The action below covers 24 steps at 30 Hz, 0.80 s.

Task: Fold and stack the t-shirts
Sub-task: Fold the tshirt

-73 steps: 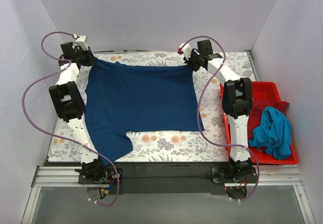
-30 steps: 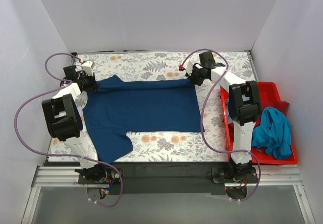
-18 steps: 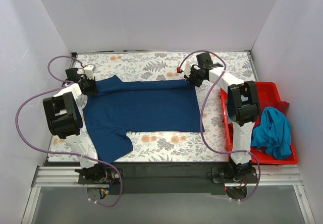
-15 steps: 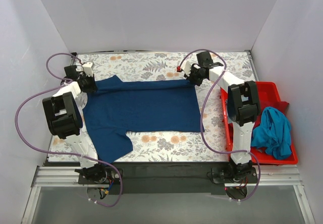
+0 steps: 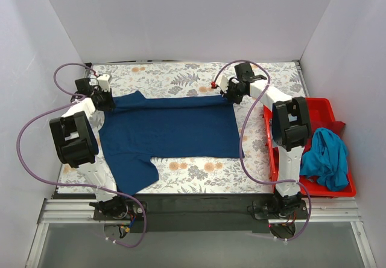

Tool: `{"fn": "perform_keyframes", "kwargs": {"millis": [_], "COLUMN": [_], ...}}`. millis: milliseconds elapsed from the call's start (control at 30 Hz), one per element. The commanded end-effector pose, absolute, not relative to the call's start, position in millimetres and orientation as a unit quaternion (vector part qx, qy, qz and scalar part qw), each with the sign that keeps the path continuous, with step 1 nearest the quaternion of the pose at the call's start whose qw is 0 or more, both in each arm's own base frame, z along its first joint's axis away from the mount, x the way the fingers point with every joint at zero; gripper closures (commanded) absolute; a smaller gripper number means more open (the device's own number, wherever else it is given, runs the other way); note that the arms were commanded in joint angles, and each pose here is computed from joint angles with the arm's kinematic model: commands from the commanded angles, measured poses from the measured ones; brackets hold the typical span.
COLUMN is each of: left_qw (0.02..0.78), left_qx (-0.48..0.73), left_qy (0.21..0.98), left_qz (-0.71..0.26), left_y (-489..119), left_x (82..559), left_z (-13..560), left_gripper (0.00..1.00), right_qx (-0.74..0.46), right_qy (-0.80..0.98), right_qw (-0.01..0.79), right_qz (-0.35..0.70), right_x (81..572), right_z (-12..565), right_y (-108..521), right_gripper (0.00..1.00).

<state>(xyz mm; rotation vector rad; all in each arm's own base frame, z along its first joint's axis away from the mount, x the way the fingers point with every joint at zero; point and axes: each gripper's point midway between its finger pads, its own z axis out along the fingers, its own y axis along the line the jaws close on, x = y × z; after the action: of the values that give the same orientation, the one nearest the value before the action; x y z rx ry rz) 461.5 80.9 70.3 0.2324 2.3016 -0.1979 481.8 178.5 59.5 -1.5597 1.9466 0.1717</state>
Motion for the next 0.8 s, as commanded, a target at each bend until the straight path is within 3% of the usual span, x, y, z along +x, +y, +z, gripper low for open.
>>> {"fn": "perform_keyframes", "kwargs": {"millis": [0, 533, 767], "left_qw": [0.400, 0.372, 0.394], "left_qx": [0.100, 0.090, 0.093], "left_qy": [0.909, 0.921, 0.912], "left_qz": [-0.071, -0.071, -0.064], "left_y": [83.4, 84.0, 84.3], "left_x": [450.0, 441.1, 442.8], "left_z": [73.6, 47.0, 75.0], "left_gripper": [1.00, 1.00, 1.00], "right_qx": [-0.597, -0.600, -0.593], "right_qy": [0.735, 0.744, 0.733], "right_qw": [0.317, 0.294, 0.332], "right_qz": [0.049, 0.034, 0.027], "right_x": [483.5, 483.8, 495.3], "right_z": [67.7, 48.9, 85.3], "right_y": [172.7, 168.5, 173.9], "right_gripper": [0.99, 0.99, 0.99]}}
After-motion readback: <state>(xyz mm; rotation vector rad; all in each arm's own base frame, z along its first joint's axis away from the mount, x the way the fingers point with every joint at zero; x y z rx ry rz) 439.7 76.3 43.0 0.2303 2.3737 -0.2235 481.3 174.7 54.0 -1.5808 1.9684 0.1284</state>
